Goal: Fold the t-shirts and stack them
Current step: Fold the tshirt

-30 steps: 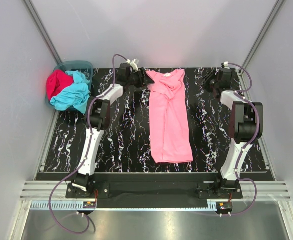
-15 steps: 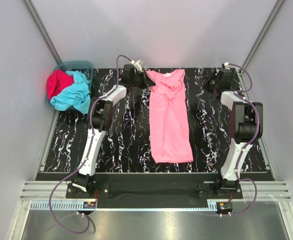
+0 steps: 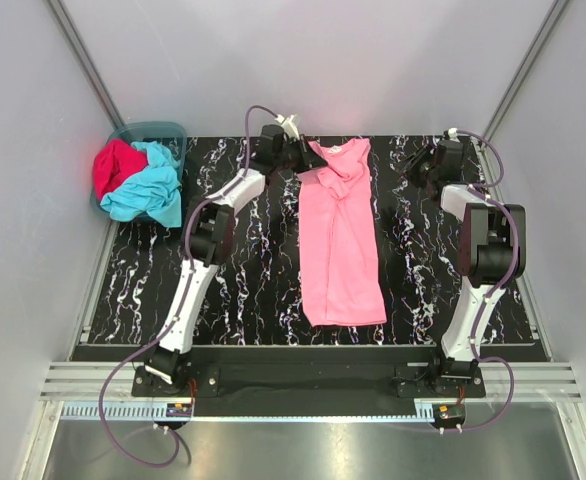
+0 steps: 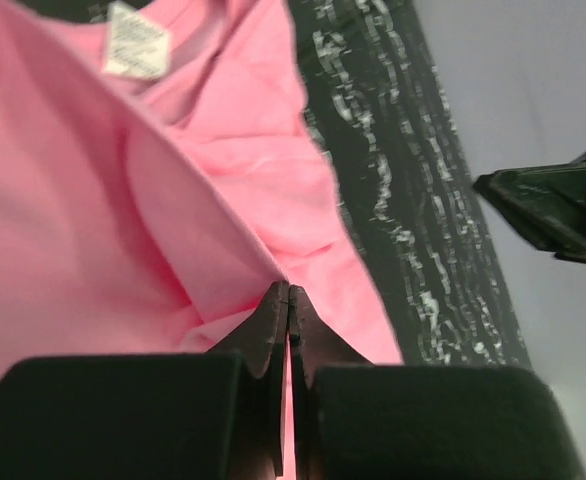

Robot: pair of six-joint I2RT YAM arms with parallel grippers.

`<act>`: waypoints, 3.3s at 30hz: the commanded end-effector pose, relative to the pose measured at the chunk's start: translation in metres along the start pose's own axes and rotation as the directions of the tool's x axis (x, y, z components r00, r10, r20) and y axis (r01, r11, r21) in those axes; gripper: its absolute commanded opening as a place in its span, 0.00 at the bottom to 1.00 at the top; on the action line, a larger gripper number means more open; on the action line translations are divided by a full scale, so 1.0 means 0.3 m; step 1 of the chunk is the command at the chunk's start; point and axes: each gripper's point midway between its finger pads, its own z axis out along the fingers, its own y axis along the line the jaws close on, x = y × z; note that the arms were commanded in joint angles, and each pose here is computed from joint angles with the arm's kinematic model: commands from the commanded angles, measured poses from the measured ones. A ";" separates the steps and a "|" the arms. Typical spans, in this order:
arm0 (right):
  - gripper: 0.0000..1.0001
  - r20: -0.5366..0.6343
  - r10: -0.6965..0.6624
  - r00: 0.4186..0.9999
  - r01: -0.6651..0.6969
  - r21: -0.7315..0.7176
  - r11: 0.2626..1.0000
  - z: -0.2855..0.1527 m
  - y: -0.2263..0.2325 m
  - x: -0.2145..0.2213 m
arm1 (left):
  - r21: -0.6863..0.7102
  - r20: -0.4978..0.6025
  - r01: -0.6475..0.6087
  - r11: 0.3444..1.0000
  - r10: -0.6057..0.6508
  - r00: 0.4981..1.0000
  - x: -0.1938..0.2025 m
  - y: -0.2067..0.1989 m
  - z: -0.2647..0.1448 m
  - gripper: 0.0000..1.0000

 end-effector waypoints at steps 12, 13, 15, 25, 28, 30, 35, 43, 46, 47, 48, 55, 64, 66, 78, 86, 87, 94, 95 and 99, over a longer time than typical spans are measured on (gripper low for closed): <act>0.34 0.034 0.010 0.999 -0.008 -0.078 0.997 -0.019 0.048 -0.030 | 0.179 0.126 -0.073 0.981 0.051 0.991 -0.087 -0.334 0.061 0.02; 0.33 0.036 0.010 0.999 -0.007 -0.078 0.997 -0.020 0.049 -0.032 | 0.171 0.123 -0.066 0.983 0.045 0.991 -0.073 -0.319 0.073 0.04; 0.33 0.033 0.009 0.999 -0.007 -0.077 0.997 -0.022 0.046 -0.026 | 0.162 0.111 -0.052 0.985 0.034 0.993 -0.037 -0.300 0.098 0.09; 0.33 0.036 0.021 0.999 -0.018 -0.091 0.996 -0.040 0.056 -0.021 | 0.081 0.098 -0.041 0.996 0.033 0.995 0.027 -0.205 0.098 0.99; 0.33 0.029 0.041 0.999 -0.039 -0.092 0.995 -0.046 0.048 -0.003 | 0.081 0.107 -0.053 0.995 0.044 0.993 0.014 -0.232 0.058 0.99; 0.33 0.031 0.055 0.998 -0.051 -0.097 0.994 -0.056 0.045 0.011 | 0.094 0.121 -0.063 0.994 0.052 0.991 -0.015 -0.274 0.032 0.99; 0.32 0.033 0.080 0.996 -0.076 -0.113 0.991 -0.087 0.063 0.036 | 0.141 0.138 -0.034 0.989 0.014 0.990 -0.059 -0.350 0.035 0.99; 0.32 0.042 0.092 0.995 -0.086 -0.128 0.988 -0.155 0.078 0.055 | 0.199 0.147 -0.011 0.980 -0.019 0.989 -0.071 -0.458 0.051 0.99; 0.32 0.055 0.103 0.993 -0.094 -0.148 0.985 -0.180 0.098 0.045 | 0.172 0.150 -0.048 0.984 0.022 0.989 -0.080 -0.471 0.005 0.99; 0.32 0.048 0.111 0.993 -0.102 -0.147 0.984 -0.189 0.094 0.060 | 0.155 0.151 -0.070 0.985 0.046 0.988 -0.081 -0.465 -0.010 0.99; 0.32 0.061 0.121 0.991 -0.110 -0.162 0.981 -0.209 0.114 0.048 | 0.137 0.146 -0.071 0.988 0.051 0.988 -0.076 -0.479 -0.048 0.99; 0.32 0.126 0.219 0.967 -0.191 -0.206 0.960 -0.339 0.133 0.071 | 0.098 0.207 -0.041 0.994 0.019 0.978 -0.005 -0.467 -0.263 0.99; 0.43 0.147 0.248 0.957 -0.207 -0.246 0.947 -0.608 0.111 0.238 | 0.116 0.287 0.017 0.993 -0.050 0.957 0.200 -0.482 -0.560 0.99; 0.45 0.112 0.224 0.968 -0.191 -0.245 0.950 -0.665 0.119 0.305 | 0.093 0.270 0.044 0.995 -0.068 0.960 0.314 -0.466 -0.610 0.99; 0.57 -0.095 0.210 0.973 -0.203 0.076 0.976 -0.795 -0.052 0.523 | 0.071 0.142 0.125 0.990 -0.134 0.981 0.777 -0.367 -0.725 0.99; 0.60 -0.176 0.142 0.974 -0.109 0.185 0.977 -0.769 -0.133 0.572 | 0.070 0.077 0.116 0.991 -0.121 0.990 0.886 -0.350 -0.793 0.99; 0.60 -0.191 0.144 0.971 -0.108 0.187 0.976 -0.758 -0.132 0.576 | 0.079 0.077 0.114 0.990 -0.120 0.990 0.891 -0.356 -0.797 0.99; 0.61 -0.198 0.158 0.967 -0.114 0.215 0.970 -0.658 -0.134 0.544 | 0.137 -0.002 0.145 0.980 -0.146 0.989 1.021 -0.399 -0.827 0.99; 0.61 -0.182 0.175 0.968 -0.128 0.243 0.962 -0.641 -0.146 0.533 | 0.144 -0.009 0.144 0.979 -0.145 0.989 1.031 -0.404 -0.827 0.99; 0.60 -0.125 0.214 0.969 -0.183 0.224 0.957 -0.580 -0.080 0.435 | 0.187 -0.027 0.149 0.971 -0.147 0.989 1.062 -0.434 -0.830 0.99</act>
